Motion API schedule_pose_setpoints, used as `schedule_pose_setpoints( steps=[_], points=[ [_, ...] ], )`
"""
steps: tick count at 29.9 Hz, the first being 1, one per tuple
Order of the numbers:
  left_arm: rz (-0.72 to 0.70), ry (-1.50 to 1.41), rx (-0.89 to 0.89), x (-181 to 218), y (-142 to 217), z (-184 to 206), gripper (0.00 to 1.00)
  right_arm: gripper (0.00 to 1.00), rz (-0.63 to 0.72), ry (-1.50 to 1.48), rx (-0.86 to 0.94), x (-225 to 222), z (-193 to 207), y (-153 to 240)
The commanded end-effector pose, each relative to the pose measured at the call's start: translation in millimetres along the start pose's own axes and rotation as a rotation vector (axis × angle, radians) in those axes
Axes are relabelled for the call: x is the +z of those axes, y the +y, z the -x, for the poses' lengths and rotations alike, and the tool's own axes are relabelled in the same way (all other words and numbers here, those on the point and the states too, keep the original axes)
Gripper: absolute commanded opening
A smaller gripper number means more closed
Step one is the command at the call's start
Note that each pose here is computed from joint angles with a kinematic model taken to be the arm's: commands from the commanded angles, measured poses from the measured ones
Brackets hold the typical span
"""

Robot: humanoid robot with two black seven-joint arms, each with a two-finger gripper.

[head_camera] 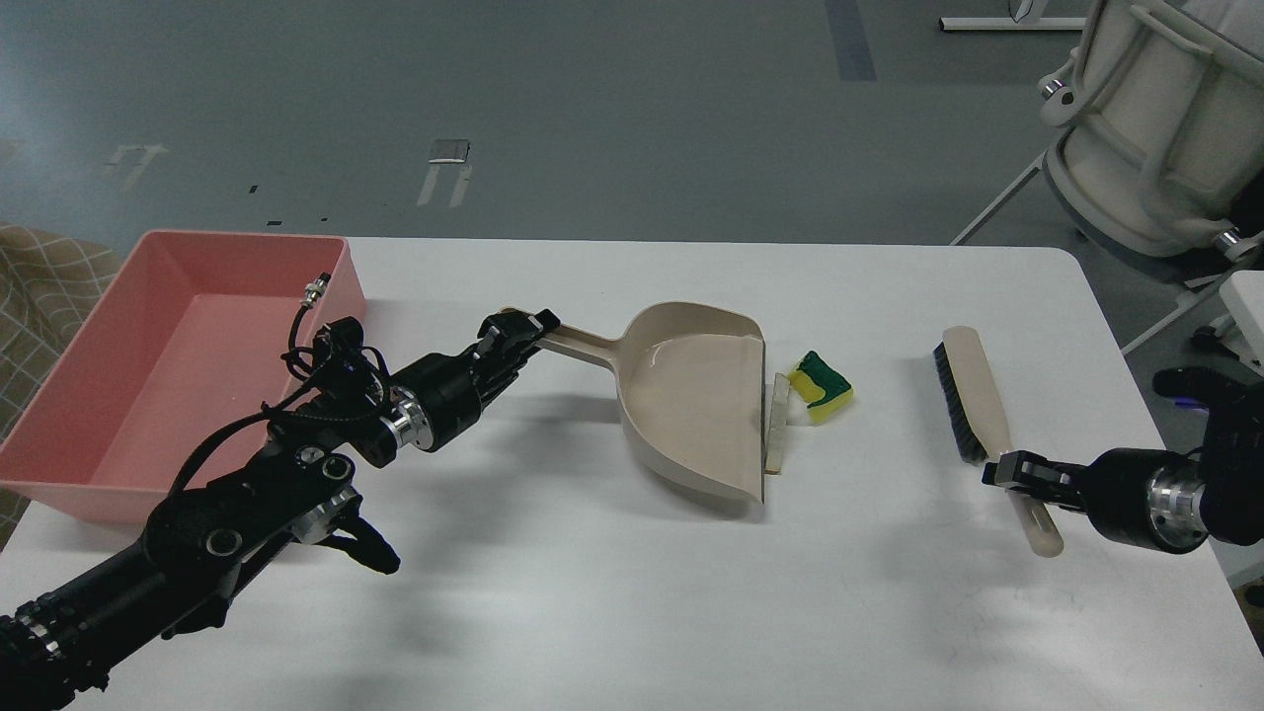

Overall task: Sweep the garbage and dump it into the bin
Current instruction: 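Grasp the wooden brush handle with the right gripper, then sweep the sponge and white item into the dustpan with the brush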

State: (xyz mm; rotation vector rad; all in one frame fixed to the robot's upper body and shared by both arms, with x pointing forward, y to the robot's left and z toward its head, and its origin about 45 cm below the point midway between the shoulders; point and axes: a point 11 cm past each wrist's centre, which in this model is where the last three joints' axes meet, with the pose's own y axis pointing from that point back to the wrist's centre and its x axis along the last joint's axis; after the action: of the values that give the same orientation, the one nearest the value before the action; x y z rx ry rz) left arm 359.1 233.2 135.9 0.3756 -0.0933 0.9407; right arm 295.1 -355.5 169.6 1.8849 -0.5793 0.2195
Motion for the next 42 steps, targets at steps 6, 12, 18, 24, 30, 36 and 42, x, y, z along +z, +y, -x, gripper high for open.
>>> schedule_pose_setpoints(
  steps=[6,12,18,24,30,36,42],
  points=[
    [0.003,0.004,-0.004,0.9,-1.4,2.5,0.0,0.0,-0.011,-0.008,0.004,-2.4,-1.9,-0.8],
    [0.0,0.001,-0.001,0.3,-0.4,0.7,0.0,0.0,-0.065,-0.012,-0.007,-19.5,2.6,-11.0],
    [0.002,0.004,0.001,0.8,-0.8,0.7,0.0,0.0,-0.173,-0.007,-0.035,-64.0,12.5,-33.1],
    [0.001,0.002,0.01,0.5,-1.1,0.5,0.0,0.0,-0.239,0.035,-0.075,-107.2,22.4,-50.1],
    [0.001,0.001,0.011,0.4,-0.4,-0.7,0.0,0.0,-0.324,0.061,-0.124,-145.2,40.7,-60.3],
    [0.001,0.004,0.013,-0.5,0.3,-1.3,0.0,0.0,-0.411,0.068,-0.102,-180.1,31.6,-57.6],
    [0.005,0.016,0.011,0.4,-2.1,2.9,0.0,0.0,-0.512,0.017,-0.02,-205.3,5.7,-41.9]
  ],
)
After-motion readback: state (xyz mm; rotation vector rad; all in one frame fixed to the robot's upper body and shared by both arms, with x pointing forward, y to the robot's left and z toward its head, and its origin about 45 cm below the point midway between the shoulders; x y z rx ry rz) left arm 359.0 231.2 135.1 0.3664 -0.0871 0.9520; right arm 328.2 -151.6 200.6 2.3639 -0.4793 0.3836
